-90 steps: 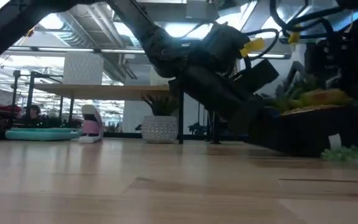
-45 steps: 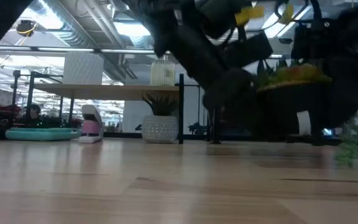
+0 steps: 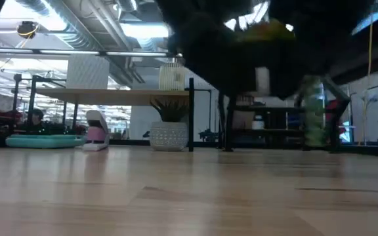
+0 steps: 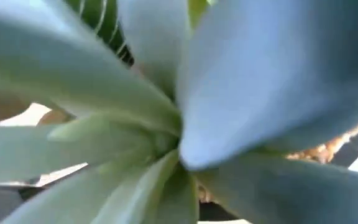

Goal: Stock shelves
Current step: Put the black plant vase on the shelf

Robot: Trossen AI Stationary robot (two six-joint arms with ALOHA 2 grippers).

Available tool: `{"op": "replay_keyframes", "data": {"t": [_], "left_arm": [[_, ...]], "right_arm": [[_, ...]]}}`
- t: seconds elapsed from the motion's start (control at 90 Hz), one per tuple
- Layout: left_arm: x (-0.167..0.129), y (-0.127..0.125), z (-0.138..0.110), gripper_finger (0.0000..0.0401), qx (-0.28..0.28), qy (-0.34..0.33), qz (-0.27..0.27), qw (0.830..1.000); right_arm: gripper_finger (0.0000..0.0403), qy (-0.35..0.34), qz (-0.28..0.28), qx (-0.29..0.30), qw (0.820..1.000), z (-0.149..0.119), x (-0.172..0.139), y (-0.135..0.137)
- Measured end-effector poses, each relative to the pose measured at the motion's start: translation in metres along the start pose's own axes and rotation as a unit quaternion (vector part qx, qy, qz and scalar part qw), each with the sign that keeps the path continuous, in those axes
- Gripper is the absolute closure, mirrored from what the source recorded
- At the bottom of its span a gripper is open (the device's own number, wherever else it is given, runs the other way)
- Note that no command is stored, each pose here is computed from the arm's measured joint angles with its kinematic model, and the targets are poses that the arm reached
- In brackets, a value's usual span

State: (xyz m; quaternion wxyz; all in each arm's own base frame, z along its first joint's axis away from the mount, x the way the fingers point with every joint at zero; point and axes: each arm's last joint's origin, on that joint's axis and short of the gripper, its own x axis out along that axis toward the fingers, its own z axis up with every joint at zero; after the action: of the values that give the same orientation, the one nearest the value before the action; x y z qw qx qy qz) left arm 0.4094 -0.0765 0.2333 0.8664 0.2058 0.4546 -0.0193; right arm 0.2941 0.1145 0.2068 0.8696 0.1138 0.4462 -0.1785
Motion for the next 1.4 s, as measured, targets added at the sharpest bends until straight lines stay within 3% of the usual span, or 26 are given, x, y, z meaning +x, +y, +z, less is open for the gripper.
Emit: {"op": "replay_keyframes", "data": {"t": [0.378,0.833,1.089,1.4], "left_arm": [[-0.081,-0.002,-0.042,0.0119,-0.05,0.087,0.038,0.994],[-0.185,0.02,-0.109,0.0119,-0.158,0.088,0.16,0.97],[-0.194,0.037,-0.147,0.0119,-0.19,0.091,0.233,0.949],[-0.16,0.048,-0.186,0.0119,-0.166,0.152,0.288,0.931]], "right_arm": [[0.01,-0.035,0.0,-0.057,0.998,0.092,0.021,0.021],[0.0101,-0.118,0.013,-0.061,0.991,0.207,0.052,-0.003],[0.0101,-0.145,0.012,-0.056,0.988,0.247,0.07,-0.031],[0.0101,-0.138,-0.016,-0.041,0.989,0.257,0.096,-0.067]]}}
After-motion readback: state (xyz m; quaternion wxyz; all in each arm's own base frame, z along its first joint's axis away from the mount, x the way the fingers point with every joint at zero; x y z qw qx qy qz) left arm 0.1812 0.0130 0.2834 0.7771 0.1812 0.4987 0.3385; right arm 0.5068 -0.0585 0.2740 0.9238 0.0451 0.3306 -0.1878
